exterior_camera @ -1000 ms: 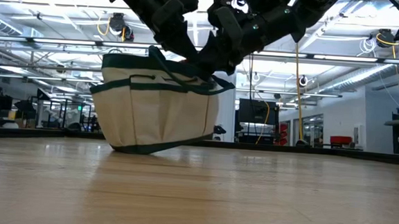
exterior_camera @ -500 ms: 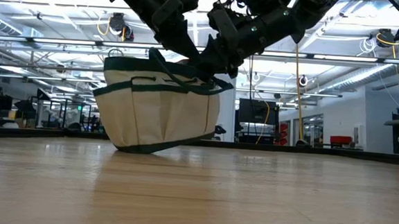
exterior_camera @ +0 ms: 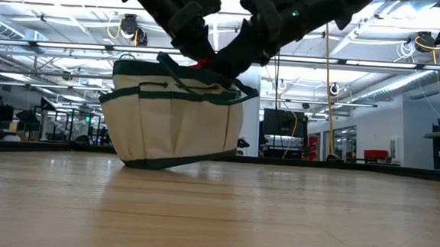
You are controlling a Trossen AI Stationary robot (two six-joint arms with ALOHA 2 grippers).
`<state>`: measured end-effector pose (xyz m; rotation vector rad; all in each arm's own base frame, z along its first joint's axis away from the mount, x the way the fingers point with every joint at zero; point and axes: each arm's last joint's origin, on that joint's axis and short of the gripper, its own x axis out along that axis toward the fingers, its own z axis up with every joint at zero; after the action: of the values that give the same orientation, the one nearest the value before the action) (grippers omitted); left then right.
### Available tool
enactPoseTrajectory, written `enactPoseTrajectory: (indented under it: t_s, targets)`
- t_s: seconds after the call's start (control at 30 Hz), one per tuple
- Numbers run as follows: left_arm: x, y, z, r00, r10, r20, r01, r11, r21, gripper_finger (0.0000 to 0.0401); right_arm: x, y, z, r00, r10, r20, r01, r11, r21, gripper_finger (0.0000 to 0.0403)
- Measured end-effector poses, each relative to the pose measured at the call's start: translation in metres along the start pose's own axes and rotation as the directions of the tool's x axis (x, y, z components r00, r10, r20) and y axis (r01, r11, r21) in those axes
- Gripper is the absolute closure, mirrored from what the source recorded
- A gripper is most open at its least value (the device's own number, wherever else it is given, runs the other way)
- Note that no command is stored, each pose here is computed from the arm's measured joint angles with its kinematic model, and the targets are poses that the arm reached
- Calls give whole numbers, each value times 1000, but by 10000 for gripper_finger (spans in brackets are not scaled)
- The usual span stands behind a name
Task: Pick & Place Garden tools in Gardening bag
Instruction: Put the red gloves into the gardening bag
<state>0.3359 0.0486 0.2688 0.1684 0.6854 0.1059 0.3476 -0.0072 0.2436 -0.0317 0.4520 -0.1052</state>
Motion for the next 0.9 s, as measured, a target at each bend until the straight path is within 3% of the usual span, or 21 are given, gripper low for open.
enactPoseTrajectory:
  t_s: [0.23, 0.43, 0.9]
  targets:
    - [0, 2, -1, 1000, 4, 0, -4, 1000, 9, 397, 0, 18, -6, 997, 62, -49, -65, 996, -54, 403]
    - [1, -3, 5, 993, -91, 74, 90, 996, 17, 397, 19, 7, -17, 998, 6, -61, -9, 999, -54, 403]
    - [1, -6, -4, 999, -17, -39, 18, 1000, 8, 395, 29, -23, -25, 988, -112, -103, 125, 984, 126, 403]
